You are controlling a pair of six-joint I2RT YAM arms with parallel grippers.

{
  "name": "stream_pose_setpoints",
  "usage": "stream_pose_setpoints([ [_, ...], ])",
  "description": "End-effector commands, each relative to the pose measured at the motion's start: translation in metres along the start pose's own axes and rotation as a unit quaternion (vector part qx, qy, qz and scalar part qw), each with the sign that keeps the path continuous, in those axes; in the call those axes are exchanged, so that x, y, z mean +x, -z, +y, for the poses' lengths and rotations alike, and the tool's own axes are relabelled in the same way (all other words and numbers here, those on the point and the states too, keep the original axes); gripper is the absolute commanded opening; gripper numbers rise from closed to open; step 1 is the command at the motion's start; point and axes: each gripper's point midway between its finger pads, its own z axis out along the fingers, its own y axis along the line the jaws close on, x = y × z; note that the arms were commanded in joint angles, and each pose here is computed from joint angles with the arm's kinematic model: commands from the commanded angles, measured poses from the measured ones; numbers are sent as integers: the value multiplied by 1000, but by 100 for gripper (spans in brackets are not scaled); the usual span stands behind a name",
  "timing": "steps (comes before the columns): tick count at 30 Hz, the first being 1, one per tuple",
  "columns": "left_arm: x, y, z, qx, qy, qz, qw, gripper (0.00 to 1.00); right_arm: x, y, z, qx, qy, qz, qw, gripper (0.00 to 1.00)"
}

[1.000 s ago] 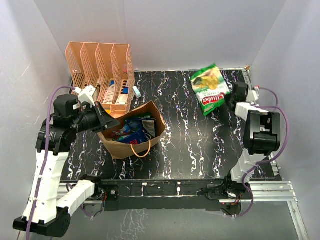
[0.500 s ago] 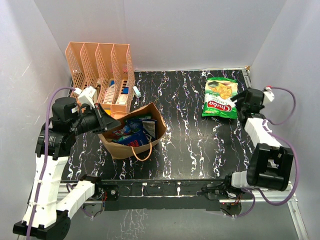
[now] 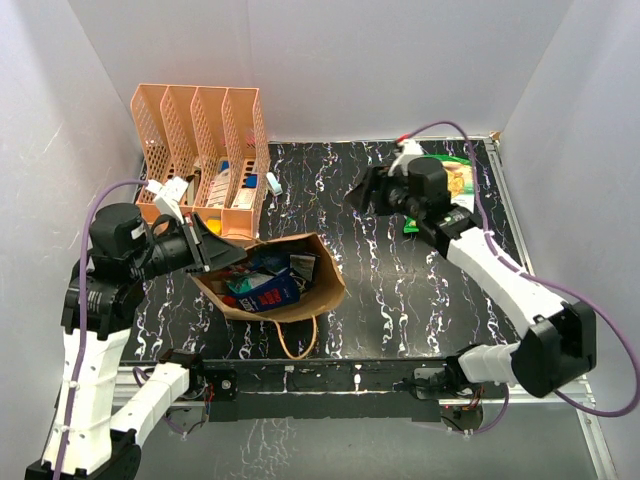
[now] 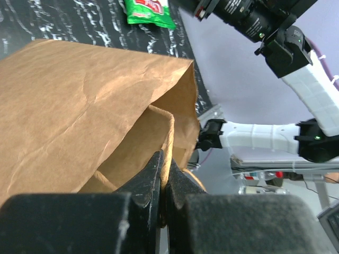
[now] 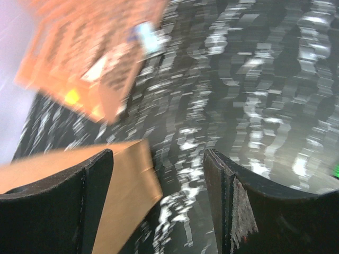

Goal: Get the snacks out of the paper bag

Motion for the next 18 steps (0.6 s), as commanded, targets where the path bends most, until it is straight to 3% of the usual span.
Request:
stream_pose_setpoints([
  [1,10,10,-33,82,23,13,996,0,-24,58,124,-216,164,-40,962,66],
  [9,24,16,-37,104,34,13,994,0,7,126,198,-351,297,-54,886,58],
  [11,24,17,-38,108,33,10,994,0,19,133,209,-371,326,-35,869,48],
  [18,29,19,-39,111,35,16,993,0,58,159,266,-424,378,-9,823,49],
])
